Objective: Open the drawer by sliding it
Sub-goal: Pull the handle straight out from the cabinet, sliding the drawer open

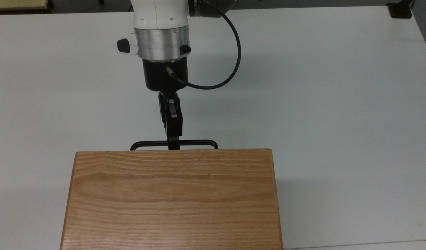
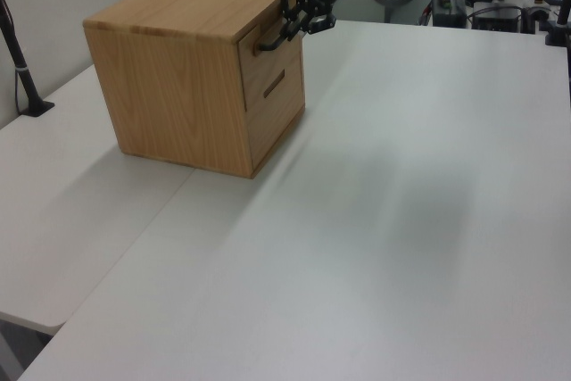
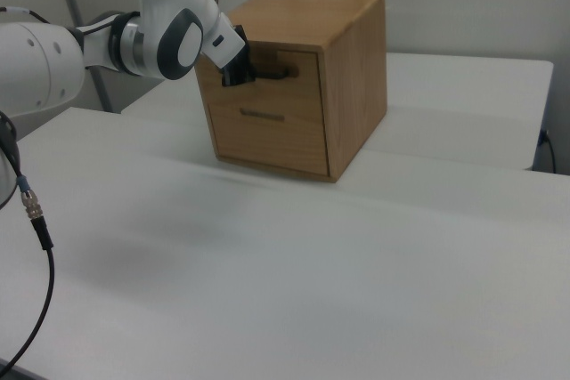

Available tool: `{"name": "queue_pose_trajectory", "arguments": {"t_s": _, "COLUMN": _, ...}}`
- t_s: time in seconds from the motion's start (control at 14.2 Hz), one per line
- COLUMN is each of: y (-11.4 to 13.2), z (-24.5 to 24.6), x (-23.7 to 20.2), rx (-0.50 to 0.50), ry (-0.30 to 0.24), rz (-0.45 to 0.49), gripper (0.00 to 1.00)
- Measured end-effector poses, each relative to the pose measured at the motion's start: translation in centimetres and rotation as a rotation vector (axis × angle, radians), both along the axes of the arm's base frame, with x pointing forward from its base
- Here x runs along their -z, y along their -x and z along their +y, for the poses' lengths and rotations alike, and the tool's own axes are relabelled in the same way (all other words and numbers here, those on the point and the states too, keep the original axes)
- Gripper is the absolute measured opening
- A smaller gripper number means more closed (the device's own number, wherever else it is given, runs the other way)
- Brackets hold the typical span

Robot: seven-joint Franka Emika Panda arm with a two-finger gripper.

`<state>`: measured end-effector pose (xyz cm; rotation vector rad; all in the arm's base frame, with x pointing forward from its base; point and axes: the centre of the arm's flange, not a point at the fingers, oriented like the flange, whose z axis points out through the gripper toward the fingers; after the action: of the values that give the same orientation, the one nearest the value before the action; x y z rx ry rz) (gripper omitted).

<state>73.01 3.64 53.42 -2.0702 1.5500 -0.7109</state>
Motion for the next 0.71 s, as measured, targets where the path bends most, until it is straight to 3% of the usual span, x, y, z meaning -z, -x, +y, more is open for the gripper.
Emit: {"name": "queue_pose_trajectory", "arguments": {"t_s": 0.71, "y": 10.6, "z": -0.4, "x": -2.3, "rx": -0.112, "ry": 0.095, "rz": 0.260, "gripper": 0.19}}
